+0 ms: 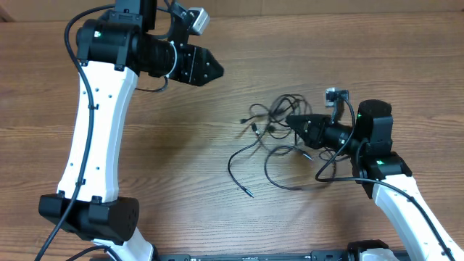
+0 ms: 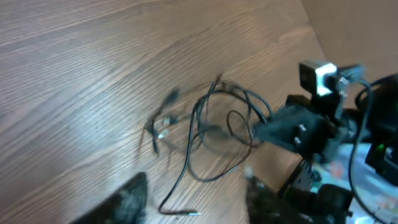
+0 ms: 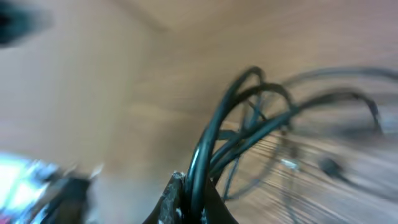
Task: Untangle cables
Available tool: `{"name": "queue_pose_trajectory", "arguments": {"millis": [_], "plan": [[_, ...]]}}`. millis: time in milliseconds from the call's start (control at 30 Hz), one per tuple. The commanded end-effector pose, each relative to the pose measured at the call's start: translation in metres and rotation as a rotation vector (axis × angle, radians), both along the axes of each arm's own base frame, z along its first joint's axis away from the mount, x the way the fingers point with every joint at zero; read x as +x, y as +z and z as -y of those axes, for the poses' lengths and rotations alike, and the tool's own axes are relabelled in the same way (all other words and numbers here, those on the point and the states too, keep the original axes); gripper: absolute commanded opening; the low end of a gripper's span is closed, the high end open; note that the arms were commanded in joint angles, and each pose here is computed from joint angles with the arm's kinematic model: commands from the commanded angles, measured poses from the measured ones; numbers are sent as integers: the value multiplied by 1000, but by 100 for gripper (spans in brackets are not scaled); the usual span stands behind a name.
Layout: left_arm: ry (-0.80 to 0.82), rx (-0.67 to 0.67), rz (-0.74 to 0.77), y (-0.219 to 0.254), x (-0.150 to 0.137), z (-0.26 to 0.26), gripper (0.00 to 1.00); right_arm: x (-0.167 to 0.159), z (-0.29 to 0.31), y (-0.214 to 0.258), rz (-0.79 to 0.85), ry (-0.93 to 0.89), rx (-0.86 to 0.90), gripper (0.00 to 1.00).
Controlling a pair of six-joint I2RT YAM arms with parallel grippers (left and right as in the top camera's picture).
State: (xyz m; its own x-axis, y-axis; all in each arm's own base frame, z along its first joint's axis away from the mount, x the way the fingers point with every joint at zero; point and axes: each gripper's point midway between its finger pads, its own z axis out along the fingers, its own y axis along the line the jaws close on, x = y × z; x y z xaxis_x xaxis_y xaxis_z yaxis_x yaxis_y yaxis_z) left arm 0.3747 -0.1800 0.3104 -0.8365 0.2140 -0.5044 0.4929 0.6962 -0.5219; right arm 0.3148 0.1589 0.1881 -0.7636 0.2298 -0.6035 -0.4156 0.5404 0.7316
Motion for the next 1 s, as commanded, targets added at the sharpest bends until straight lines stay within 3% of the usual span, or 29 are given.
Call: {"name": "queue_pose_trajectory", "arguments": {"millis": [0, 200, 567, 833, 967], "plan": [[-58, -2, 65, 16, -12, 14, 58, -34, -24, 37, 62, 259, 155, 4], [-181, 27, 90, 4, -22, 42, 69, -37, -25, 41, 72, 280, 168, 4], [-317, 163, 42, -54, -25, 83, 69, -35, -24, 40, 23, 256, 185, 4], [-355, 217, -85, -111, -19, 96, 70, -35, -24, 41, -5, 248, 197, 4], [-364, 228, -159, -141, -15, 100, 64, -34, -24, 40, -7, 242, 195, 4]]}}
